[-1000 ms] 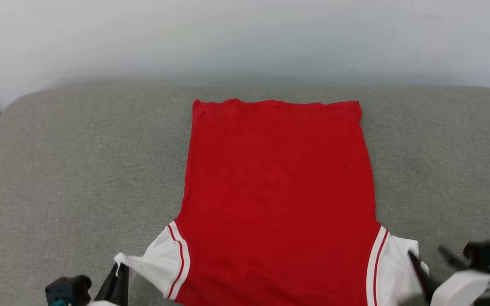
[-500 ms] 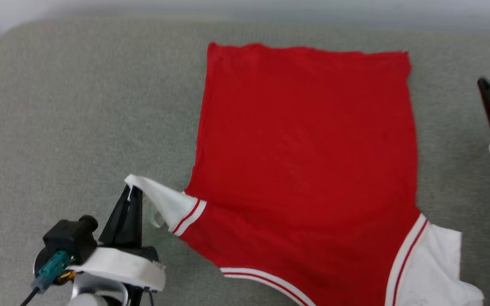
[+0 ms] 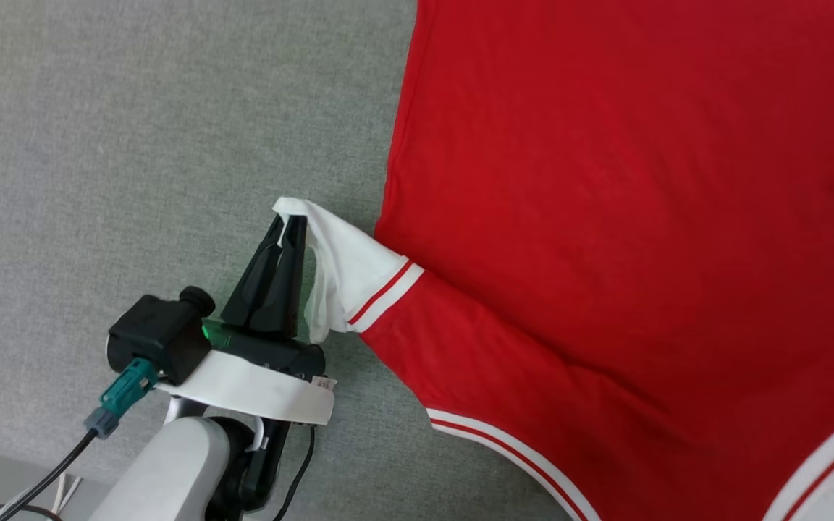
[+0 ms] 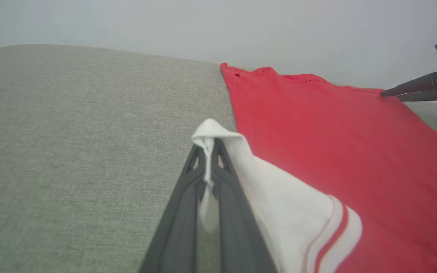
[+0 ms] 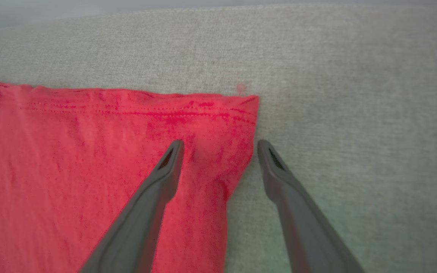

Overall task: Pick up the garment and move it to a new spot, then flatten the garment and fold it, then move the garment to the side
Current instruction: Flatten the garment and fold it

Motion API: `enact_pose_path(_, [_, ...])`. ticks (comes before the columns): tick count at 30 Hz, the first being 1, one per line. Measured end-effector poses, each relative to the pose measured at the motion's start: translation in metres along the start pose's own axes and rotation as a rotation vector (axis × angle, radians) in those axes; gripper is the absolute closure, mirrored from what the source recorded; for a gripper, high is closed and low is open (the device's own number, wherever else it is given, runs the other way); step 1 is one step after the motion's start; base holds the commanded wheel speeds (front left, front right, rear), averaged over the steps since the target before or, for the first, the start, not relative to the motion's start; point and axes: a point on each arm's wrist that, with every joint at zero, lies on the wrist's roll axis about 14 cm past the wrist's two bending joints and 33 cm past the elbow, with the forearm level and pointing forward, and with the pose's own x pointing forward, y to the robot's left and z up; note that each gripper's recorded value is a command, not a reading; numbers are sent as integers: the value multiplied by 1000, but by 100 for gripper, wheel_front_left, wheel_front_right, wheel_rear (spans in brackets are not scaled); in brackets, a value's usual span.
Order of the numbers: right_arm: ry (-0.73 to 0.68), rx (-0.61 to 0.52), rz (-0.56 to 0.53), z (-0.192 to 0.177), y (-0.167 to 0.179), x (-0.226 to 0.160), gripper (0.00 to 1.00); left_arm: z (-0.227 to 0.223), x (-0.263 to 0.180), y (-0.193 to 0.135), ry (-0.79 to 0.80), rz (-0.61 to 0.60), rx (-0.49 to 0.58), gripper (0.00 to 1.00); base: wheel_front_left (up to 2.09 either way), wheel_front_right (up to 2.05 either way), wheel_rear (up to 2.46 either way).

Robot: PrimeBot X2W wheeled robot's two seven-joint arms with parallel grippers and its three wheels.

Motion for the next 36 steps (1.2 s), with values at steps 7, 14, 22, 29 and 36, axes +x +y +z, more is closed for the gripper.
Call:
enact_pose_path(7, [173, 15, 15, -29, 12, 39, 79, -22, 1, 17, 56, 41, 11, 100, 0, 0, 0])
enact_pose_path(14, [201, 7, -6, -30, 13, 25, 100, -17, -2, 18, 42, 42, 15, 100, 0, 0, 0])
enact_pose_path(22, [71, -141, -88, 5, 0, -42, 100, -10, -34, 30, 59, 99, 16, 100, 0, 0, 0])
enact_pose_path(29, [44, -240, -136, -25, -25, -128, 100, -1, -74, 40, 68, 163, 1, 100, 0, 0, 0])
enact_pose_path(36, [191, -131, -169, -156, -62, -199, 100, 6, -94, 31, 73, 148, -4, 100, 0, 0, 0])
